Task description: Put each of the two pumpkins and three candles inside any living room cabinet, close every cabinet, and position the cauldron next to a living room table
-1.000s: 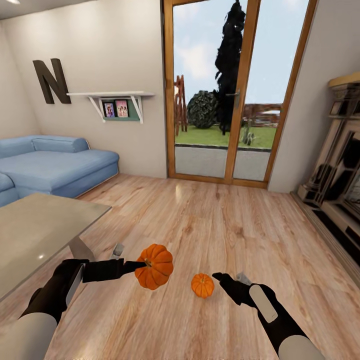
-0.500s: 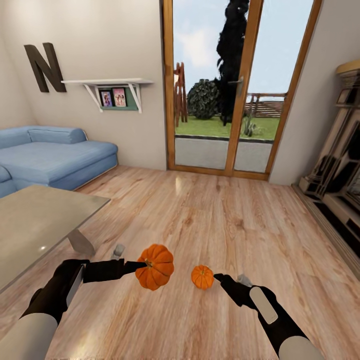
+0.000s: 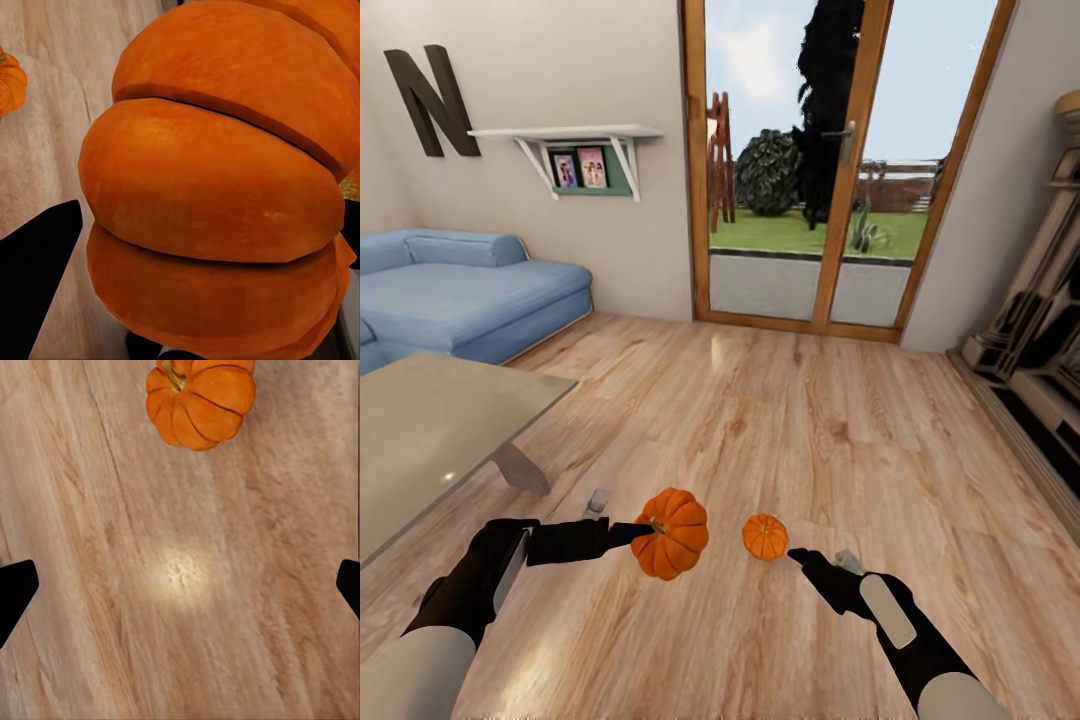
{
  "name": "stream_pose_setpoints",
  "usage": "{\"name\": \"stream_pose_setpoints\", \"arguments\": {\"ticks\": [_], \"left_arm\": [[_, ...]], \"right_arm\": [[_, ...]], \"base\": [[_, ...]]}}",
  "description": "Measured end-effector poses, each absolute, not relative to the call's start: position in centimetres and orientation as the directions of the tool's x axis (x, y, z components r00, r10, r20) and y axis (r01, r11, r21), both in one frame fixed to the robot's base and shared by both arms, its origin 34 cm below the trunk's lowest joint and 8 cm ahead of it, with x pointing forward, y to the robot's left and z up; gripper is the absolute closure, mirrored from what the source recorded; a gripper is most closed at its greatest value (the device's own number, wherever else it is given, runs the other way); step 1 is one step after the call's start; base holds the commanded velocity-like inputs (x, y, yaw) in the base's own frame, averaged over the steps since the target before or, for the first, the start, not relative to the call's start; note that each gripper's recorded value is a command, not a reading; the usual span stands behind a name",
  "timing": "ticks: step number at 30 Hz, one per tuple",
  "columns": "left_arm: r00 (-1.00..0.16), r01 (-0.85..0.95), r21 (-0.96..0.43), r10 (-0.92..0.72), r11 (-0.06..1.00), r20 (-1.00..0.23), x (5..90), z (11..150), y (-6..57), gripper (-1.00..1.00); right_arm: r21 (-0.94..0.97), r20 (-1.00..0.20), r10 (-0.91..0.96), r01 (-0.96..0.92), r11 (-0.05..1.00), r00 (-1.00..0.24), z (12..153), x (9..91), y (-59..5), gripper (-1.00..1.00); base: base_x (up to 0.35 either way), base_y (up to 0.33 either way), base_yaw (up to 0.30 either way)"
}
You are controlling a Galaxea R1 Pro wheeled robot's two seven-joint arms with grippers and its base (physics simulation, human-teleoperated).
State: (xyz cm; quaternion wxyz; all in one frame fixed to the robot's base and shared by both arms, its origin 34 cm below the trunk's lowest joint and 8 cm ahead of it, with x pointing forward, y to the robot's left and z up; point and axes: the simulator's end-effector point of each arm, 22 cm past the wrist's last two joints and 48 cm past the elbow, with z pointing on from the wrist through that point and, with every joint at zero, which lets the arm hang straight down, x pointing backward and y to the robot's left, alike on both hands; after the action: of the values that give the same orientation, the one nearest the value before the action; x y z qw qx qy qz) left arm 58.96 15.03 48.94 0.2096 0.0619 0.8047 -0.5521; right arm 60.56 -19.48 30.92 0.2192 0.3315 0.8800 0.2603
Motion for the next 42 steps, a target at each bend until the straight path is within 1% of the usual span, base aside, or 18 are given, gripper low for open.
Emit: {"name": "stream_pose_setpoints", "arguments": {"ticks": [5,8,12,27,32,42], "left_arm": [[-0.913,0.313,-0.869,-0.131,0.384,-0.387,58.9,47.8,15.0,1.00],[-0.917,0.303,-0.873,-0.131,0.383,-0.376,58.9,47.2,15.0,1.00],[-0.923,0.288,-0.878,-0.132,0.383,-0.361,58.8,46.3,15.0,1.00],[-0.938,0.248,-0.890,-0.133,0.383,-0.319,58.6,44.0,15.1,1.00],[-0.945,0.230,-0.894,-0.133,0.384,-0.300,58.5,42.9,15.2,1.00],[-0.956,0.192,-0.908,-0.139,0.373,-0.259,58.0,42.4,15.1,1.00]], "right_arm": [[0.635,-0.177,0.764,0.521,0.570,-0.620,30.4,60.9,-21.2,-1.00],[0.661,-0.190,0.791,0.520,0.541,-0.581,30.0,61.2,-22.1,-1.00],[0.676,-0.156,0.849,0.573,0.464,-0.505,28.7,60.6,-24.4,-1.00],[0.652,-0.128,0.860,0.611,0.448,-0.494,26.1,59.5,-24.9,-1.00],[0.647,-0.088,0.902,0.665,0.374,-0.422,24.7,58.7,-26.6,-1.00],[0.639,-0.069,0.910,0.682,0.355,-0.410,23.9,58.1,-26.3,-1.00]], "base": [[0.000,0.000,0.000],[0.000,0.000,0.000],[0.000,0.000,0.000],[0.000,0.000,0.000],[0.000,0.000,0.000],[0.006,0.000,0.000]]}}
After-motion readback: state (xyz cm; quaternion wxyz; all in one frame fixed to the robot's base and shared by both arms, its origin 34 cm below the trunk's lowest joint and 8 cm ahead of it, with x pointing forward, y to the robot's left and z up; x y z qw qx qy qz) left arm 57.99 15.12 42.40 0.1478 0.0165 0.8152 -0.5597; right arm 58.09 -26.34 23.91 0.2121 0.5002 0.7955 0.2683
